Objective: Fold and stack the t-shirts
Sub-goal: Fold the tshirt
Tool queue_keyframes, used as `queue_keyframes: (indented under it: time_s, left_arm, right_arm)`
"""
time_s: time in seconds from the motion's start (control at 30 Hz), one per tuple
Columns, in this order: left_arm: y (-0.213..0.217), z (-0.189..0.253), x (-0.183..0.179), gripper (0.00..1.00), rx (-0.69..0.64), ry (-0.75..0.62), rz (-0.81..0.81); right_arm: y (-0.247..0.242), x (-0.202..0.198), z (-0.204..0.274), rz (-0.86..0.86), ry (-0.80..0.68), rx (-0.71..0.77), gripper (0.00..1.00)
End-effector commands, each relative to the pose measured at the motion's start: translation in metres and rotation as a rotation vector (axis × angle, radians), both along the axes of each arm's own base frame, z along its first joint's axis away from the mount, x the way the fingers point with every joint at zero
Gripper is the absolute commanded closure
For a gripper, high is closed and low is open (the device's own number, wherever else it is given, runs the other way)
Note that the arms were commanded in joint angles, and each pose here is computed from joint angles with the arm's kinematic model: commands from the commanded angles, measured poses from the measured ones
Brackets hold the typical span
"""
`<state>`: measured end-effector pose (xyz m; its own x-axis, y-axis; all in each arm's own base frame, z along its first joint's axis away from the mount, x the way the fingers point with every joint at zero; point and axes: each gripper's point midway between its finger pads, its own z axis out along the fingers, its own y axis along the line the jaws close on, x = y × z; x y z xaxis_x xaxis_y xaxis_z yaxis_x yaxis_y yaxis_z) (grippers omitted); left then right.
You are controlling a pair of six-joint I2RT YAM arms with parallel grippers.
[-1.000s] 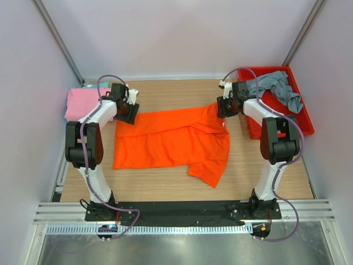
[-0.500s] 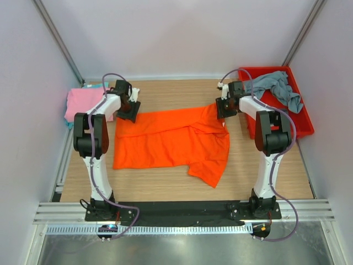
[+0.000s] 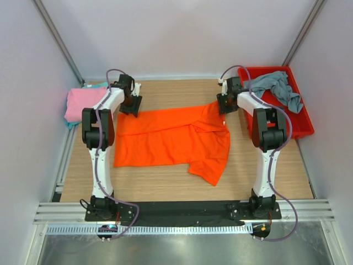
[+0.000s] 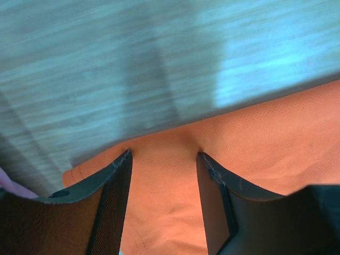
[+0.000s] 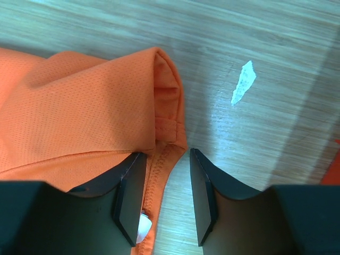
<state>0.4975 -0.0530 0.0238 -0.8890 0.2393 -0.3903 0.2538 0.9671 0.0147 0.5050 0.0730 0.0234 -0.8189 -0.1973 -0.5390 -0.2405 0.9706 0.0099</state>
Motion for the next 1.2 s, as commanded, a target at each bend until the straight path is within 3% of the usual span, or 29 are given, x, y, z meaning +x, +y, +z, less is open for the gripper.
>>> queue_keyframes:
  time_s: [0.0, 0.5, 0.8, 0.93, 0.97, 1.03, 1.07, 1.1, 1.17]
  left_arm:
    - [0.001, 0.005, 0.01, 0.47, -0.014, 0.001, 0.024]
    - [-0.005, 0.006, 0.05, 0.48, -0.031, -0.04, 0.031]
    - [-0.018, 0.019, 0.088, 0.48, -0.077, -0.164, 0.013]
    - [-0.025, 0.071, 0.099, 0.46, -0.108, -0.292, 0.029]
    - [-0.024, 0.118, 0.104, 0.43, -0.122, -0.396, 0.035]
    - [-0.027, 0.146, 0.096, 0.36, -0.133, -0.449, 0.025]
    - [-0.029, 0.185, 0.083, 0.31, -0.147, -0.507, 0.015]
    - [-0.03, 0.199, 0.075, 0.28, -0.162, -0.523, 0.01]
    - [-0.037, 0.21, 0.046, 0.23, -0.209, -0.504, -0.015]
  right_arm:
    - [-0.014, -0.003, -0.014, -0.055, 0.049, -0.043, 0.56]
    - [-0.034, 0.008, -0.016, -0.142, 0.034, -0.138, 0.56]
    - [-0.038, 0.021, -0.018, -0.144, 0.01, -0.157, 0.57]
    - [-0.035, 0.025, 0.008, -0.14, -0.07, -0.136, 0.58]
    - [-0.035, 0.025, 0.021, -0.131, -0.1, -0.135, 0.58]
    - [-0.035, 0.023, 0.067, -0.128, -0.198, -0.124, 0.57]
    - [-0.034, 0.021, 0.083, -0.126, -0.229, -0.12, 0.57]
    - [-0.034, 0.017, 0.123, -0.129, -0.307, -0.1, 0.57]
    - [-0.028, -0.005, 0.134, -0.088, -0.312, -0.063, 0.56]
